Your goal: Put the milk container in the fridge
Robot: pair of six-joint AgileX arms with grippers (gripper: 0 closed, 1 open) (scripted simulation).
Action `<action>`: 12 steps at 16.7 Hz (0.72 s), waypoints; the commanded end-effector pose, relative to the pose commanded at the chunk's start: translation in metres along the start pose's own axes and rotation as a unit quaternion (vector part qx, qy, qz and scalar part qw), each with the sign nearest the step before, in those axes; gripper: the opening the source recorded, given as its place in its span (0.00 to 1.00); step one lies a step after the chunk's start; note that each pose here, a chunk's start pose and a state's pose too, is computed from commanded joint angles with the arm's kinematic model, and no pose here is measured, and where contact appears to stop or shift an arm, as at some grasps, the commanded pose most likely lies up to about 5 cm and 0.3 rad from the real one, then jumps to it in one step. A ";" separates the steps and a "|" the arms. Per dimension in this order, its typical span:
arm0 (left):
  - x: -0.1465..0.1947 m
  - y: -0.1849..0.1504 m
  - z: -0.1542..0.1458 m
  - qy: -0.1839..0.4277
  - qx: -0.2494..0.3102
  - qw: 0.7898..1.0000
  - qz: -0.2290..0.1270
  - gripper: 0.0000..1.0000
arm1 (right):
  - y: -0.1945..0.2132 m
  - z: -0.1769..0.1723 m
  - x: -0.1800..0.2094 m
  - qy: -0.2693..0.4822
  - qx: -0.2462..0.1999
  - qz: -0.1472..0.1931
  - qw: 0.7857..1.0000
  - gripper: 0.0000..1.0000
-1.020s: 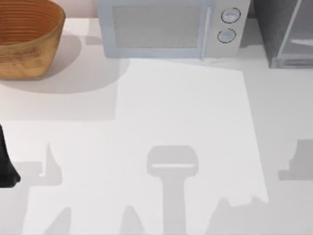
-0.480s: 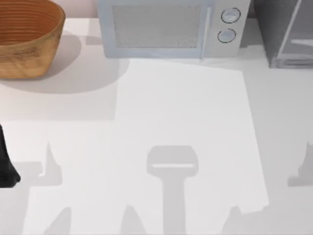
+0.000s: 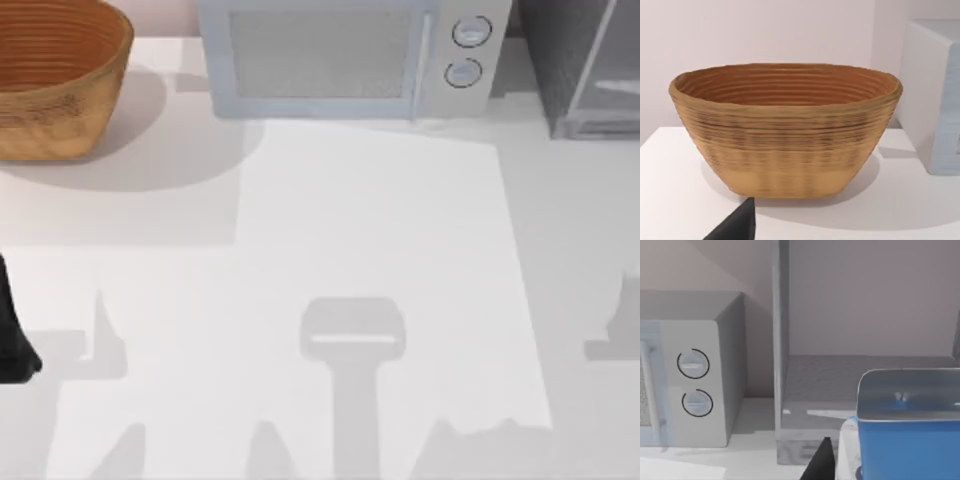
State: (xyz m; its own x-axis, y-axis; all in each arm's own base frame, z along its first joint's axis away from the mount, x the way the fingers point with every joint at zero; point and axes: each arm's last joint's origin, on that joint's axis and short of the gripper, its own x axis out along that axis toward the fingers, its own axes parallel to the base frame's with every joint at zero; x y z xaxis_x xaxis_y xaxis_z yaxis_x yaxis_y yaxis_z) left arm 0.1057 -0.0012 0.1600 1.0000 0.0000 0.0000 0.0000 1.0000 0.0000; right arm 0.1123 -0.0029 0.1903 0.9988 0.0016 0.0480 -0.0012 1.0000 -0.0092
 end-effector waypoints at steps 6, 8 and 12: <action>0.000 0.000 0.000 0.000 0.000 1.000 0.000 1.00 | -0.011 0.059 0.061 -0.023 -0.005 -0.001 1.000 0.00; 0.000 0.000 0.000 0.000 0.000 1.000 0.000 1.00 | -0.020 0.066 0.099 -0.019 -0.005 -0.001 1.000 0.00; 0.000 0.000 0.000 0.000 0.000 1.000 0.000 1.00 | -0.045 0.042 0.184 0.001 -0.002 0.000 1.000 0.00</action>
State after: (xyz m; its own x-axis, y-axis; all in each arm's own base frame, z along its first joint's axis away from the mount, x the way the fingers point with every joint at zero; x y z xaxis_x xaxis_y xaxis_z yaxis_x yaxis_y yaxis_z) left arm 0.1057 -0.0012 0.1600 1.0000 0.0000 0.0000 0.0000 1.0000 0.0000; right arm 0.2945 -0.0470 0.2418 0.9989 0.0006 0.0461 0.0000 0.9999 -0.0127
